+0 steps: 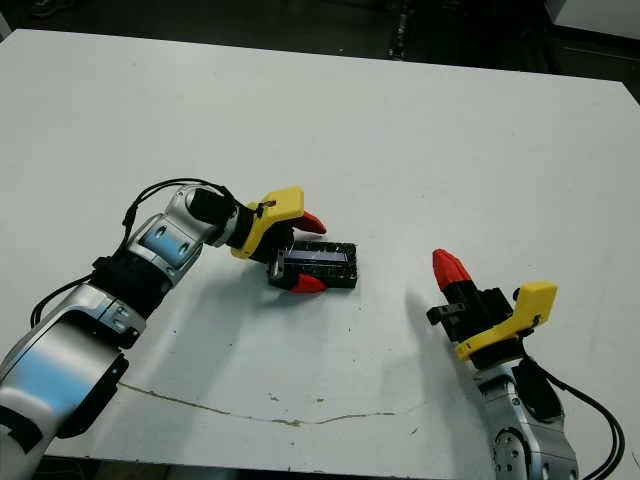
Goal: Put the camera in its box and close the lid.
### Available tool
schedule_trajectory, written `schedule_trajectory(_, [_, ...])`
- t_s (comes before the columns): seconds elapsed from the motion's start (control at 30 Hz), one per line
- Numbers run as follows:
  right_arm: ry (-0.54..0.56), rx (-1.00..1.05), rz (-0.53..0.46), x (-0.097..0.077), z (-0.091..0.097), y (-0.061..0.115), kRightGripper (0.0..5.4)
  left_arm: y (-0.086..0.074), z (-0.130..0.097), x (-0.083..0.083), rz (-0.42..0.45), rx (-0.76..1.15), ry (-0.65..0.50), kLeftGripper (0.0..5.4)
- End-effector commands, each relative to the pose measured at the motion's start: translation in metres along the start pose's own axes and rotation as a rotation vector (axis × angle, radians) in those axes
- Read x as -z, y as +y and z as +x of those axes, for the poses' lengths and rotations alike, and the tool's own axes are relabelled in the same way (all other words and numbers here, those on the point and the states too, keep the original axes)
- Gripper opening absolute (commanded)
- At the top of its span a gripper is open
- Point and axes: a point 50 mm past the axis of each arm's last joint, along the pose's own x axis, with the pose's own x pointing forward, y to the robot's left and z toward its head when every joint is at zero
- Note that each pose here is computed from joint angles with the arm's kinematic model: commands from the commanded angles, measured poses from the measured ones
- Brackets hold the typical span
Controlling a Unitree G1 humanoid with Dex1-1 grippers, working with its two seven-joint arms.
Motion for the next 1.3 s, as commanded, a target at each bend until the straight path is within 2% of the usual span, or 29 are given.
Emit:
schedule_trajectory(0.03, [0.004,0.012,-0.008,-0.001,-0.002,-0.004,0.00,-0.019,0.016,0.023,-0.100,0.044,-0.024,5.39])
schedule_trajectory(0.13, [0.002,0.008,-0.007,-0.001,-0.002,-0.004,0.00,-0.019,0.006,0.028,-0.158,0.033,-0.068,5.39])
schedule_trajectory(0.33, [-0.003,0.001,-0.016,-0.001,-0.001,-0.005,0.00,-0.020,-0.020,0.037,-0.165,-0.040,-0.143,5.39])
schedule_trajectory(0.63, [0.002,0.003,-0.006,0.000,-0.001,-0.005,0.00,-0.015,-0.075,0.060,-0.297,-0.247,-0.163,5.39])
schedule_trajectory(0.7, [0.000,-0.001,-0.005,0.000,-0.001,-0.005,0.00,-0.016,-0.088,0.066,-0.338,-0.281,-0.186,5.39])
schedule_trajectory(1.03, [0.006,-0.006,0.003,0.000,-0.001,-0.005,0.00,-0.025,-0.133,0.080,-0.419,-0.411,-0.250,5.39])
schedule_trajectory(1.13, [0.001,-0.013,0.002,0.000,-0.001,-0.005,0.00,-0.030,-0.144,0.080,-0.403,-0.490,-0.315,5.39])
schedule_trajectory(1.3, [0.003,-0.011,0.010,0.000,-0.001,-0.005,0.00,-0.049,-0.149,0.072,-0.477,-0.678,-0.500,5.39])
